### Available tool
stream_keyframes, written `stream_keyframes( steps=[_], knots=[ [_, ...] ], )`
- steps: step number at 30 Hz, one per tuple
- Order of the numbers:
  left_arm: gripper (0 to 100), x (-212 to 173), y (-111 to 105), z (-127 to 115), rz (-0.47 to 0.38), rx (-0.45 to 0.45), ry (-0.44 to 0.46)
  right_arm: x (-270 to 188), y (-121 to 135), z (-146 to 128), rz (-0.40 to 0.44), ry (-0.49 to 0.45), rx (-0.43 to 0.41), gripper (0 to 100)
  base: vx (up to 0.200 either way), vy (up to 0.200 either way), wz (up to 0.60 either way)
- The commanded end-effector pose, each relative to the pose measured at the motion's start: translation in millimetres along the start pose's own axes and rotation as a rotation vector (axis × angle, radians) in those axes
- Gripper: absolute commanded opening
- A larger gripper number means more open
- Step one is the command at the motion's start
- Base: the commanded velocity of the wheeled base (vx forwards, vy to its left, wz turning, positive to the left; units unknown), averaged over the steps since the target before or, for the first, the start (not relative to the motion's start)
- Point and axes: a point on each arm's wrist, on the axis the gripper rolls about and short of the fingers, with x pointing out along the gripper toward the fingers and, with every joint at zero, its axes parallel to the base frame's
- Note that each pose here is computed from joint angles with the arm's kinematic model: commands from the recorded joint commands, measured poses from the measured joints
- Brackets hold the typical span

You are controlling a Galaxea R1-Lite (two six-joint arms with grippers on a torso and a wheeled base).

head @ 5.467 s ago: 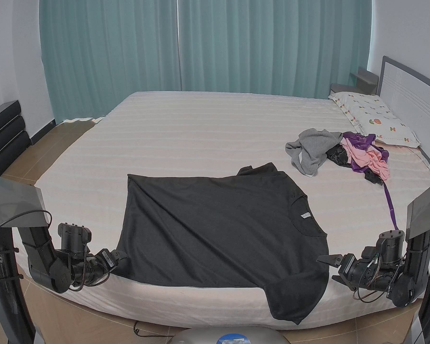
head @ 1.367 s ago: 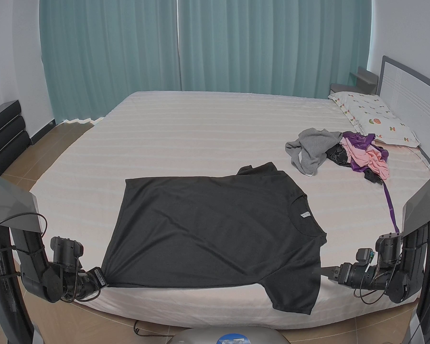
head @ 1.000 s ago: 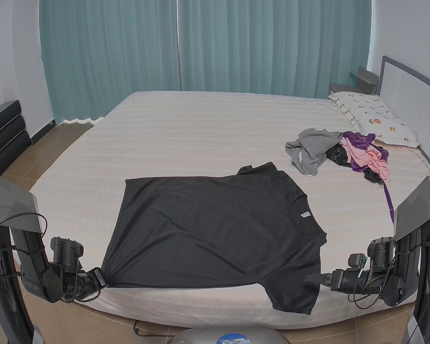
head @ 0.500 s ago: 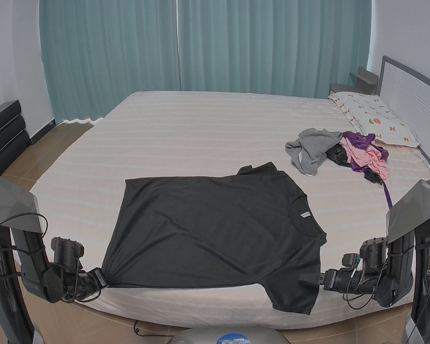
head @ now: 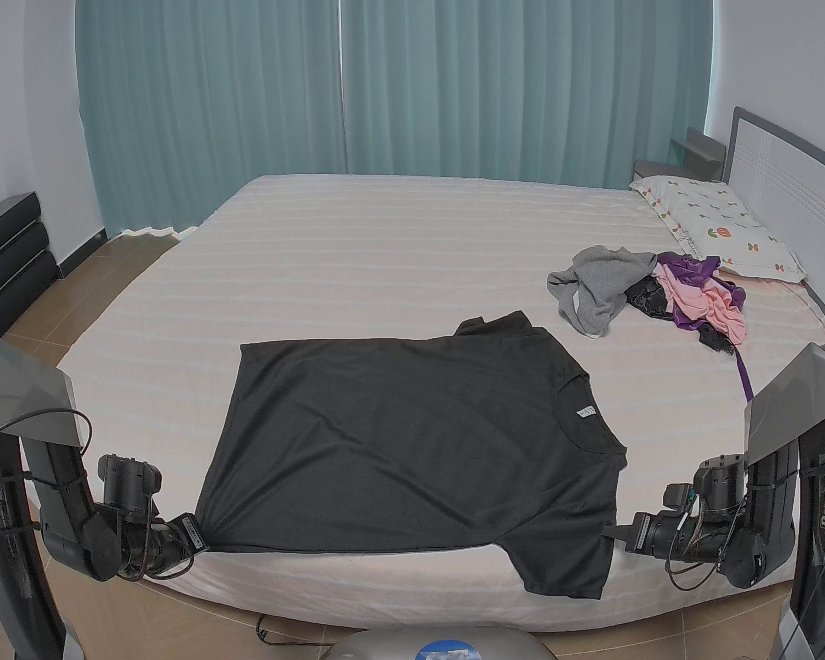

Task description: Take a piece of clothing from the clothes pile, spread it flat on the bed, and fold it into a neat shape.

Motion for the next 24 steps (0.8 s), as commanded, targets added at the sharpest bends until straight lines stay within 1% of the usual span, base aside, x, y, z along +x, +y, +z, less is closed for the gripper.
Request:
stream_keyframes(
  steps=[1,4,7,9,13,16,21,24],
  knots=[
    [0,0,0,0,0.0,-0.003,0.0,-5,8,1,-0.01,-0.028,-0.025,0,0.0,0.0,0.0],
    [0,0,0,0,-0.001,-0.003,-0.001,-16,11,-3,-0.029,-0.021,-0.024,0,0.0,0.0,0.0],
    [0,0,1,-1,0.002,0.001,0.004,-27,13,-6,-0.03,-0.011,-0.012,0,0.0,0.0,0.0],
    [0,0,1,-1,0.005,0.003,0.004,-35,12,-12,-0.03,0.024,0.005,0,0.0,0.0,0.0],
    [0,-1,1,-1,0.005,0.003,0.004,-34,8,-13,-0.04,0.031,0.044,0,0.0,0.0,0.0],
    [0,-1,1,-1,0.005,0.003,0.004,-35,8,-12,-0.043,0.026,0.047,0,0.0,0.0,0.0],
    [0,-3,2,-4,0.009,0.008,0.01,-37,6,-20,-0.075,0.099,0.061,0,0.0,0.0,0.0],
    [0,-4,3,-4,0.013,0.012,0.008,-39,8,-19,-0.076,0.099,0.061,0,0.0,0.0,0.0]
  ],
)
